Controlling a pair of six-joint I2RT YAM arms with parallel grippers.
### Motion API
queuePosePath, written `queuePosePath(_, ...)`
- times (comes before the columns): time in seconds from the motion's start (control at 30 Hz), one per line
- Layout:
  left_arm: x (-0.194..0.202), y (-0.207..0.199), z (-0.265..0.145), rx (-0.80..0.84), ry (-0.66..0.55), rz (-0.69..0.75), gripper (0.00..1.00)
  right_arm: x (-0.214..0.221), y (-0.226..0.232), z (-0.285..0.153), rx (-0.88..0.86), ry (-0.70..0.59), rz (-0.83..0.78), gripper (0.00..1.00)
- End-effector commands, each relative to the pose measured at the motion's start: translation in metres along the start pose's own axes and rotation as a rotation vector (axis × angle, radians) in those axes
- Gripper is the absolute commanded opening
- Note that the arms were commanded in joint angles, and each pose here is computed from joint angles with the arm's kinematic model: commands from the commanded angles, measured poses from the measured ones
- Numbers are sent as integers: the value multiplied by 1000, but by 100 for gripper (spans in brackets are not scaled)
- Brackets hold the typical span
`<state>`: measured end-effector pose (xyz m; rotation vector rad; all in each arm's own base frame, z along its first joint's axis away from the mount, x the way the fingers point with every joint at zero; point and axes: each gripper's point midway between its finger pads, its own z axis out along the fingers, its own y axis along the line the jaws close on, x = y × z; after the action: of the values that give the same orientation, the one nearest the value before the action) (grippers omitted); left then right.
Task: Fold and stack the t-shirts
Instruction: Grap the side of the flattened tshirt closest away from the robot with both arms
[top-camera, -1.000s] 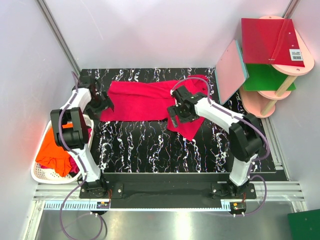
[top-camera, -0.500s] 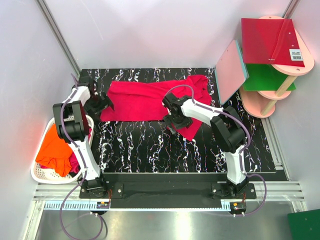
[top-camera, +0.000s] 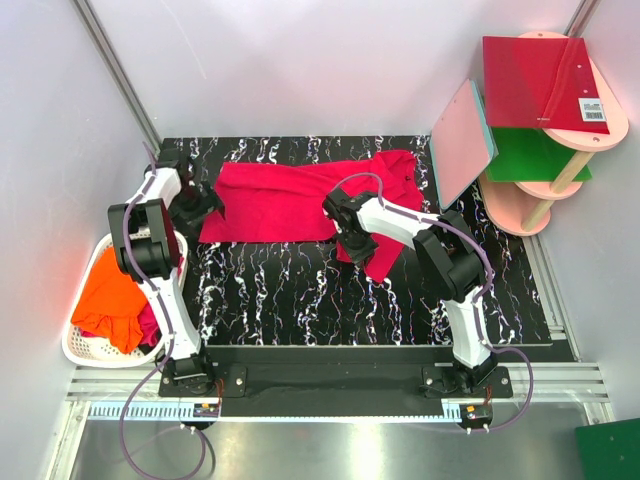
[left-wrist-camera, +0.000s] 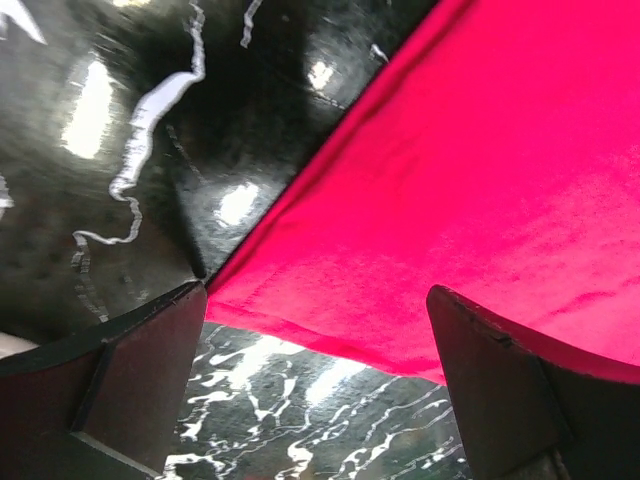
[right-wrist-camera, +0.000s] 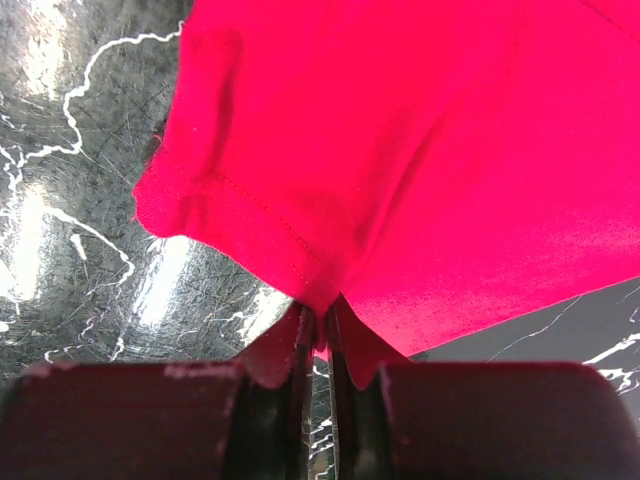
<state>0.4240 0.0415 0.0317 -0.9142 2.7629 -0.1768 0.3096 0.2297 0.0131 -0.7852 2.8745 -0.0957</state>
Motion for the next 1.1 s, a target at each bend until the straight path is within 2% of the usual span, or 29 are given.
queuePosePath(0.0,-19,5,-16,-54,-78,70,99,-7,0,-7,16,-10,-22,13)
queuePosePath(0.17,-25,8,-23,-103,-115,142,99,-7,-4,-6,31,-9,-26,12)
queuePosePath(0.23,-19,7,-15,-108,-76,149,92,-9,-4,-6,33,-11,-27,12)
queuePosePath(0.27,-17,6,-12,-102,-63,150,85,-9,-4,-5,36,-11,-30,12)
queuePosePath(0.3,-13,3,-8,-76,-42,148,54,-10,-5,-5,38,-11,-29,12)
queuePosePath(0.37,-5,-3,1,-50,-4,146,15,-9,-5,-5,42,-7,-31,11)
queuePosePath(0.43,-3,-6,4,-53,2,158,0,-9,-7,-6,48,-8,-34,11)
queuePosePath(0.63,-7,-9,-8,-53,-31,181,1,-9,-11,-16,60,-23,-35,10)
queuePosePath(0.67,-8,-11,-9,-45,-33,182,12,-11,-13,-21,63,-34,-33,9)
queuePosePath(0.7,-10,-13,-13,-40,-37,186,30,-13,-13,-25,65,-42,-33,9)
queuePosePath(0.73,-11,-14,-15,-38,-38,186,62,-15,-14,-30,70,-53,-32,9)
queuePosePath(0.8,-13,-14,-23,-43,-50,185,75,-19,-17,-41,80,-80,-30,8)
queuePosePath(0.87,-15,-11,-26,-59,-61,191,81,-21,-22,-49,101,-98,-31,8)
queuePosePath(1.07,-18,14,-32,-203,-52,199,81,-25,-24,-48,110,-97,-34,7)
